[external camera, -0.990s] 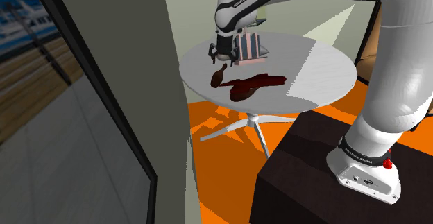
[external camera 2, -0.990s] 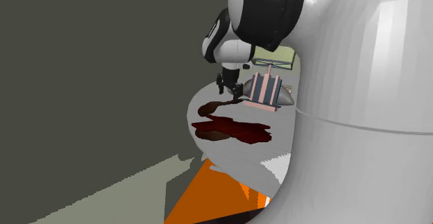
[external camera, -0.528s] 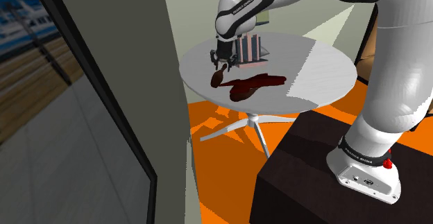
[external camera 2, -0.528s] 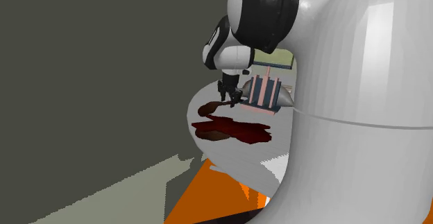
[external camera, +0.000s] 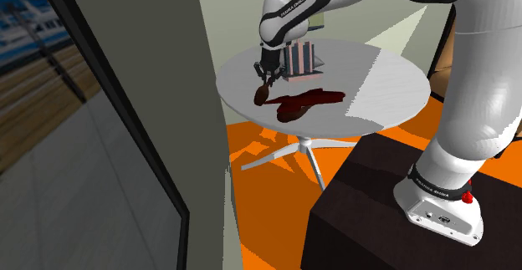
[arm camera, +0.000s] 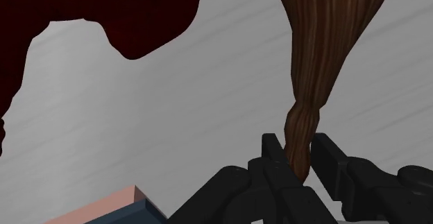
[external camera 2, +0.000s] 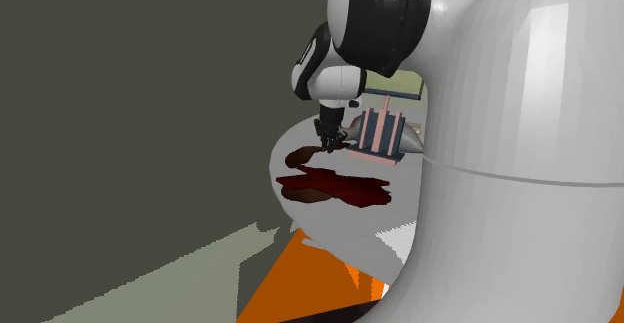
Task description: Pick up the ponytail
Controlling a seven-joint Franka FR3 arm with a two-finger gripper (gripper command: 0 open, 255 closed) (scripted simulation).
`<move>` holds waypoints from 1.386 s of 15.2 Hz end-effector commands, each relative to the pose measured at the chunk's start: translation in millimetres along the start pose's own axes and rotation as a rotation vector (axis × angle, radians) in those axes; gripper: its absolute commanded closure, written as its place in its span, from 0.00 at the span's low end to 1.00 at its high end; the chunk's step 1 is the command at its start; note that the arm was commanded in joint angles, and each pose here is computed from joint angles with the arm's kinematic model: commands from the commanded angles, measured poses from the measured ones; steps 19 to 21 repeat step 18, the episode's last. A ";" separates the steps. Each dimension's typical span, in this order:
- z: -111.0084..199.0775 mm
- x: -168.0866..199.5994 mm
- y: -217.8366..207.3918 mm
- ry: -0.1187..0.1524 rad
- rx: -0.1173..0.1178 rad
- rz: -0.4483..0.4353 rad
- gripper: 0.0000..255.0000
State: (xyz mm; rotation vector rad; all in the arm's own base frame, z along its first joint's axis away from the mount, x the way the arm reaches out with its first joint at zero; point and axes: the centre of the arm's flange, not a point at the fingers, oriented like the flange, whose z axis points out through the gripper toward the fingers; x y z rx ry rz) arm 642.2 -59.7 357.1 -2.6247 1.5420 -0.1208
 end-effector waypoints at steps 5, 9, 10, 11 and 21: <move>-19.6 2.2 -1.5 0.000 -0.001 0.001 1.00; -40.5 2.6 -4.0 0.000 -0.001 0.001 1.00; -45.8 2.7 -4.7 0.000 -0.001 0.001 1.00; -51.0 2.8 -5.3 0.000 -0.001 0.001 1.00; -78.0 3.4 -8.6 0.000 -0.001 0.001 1.00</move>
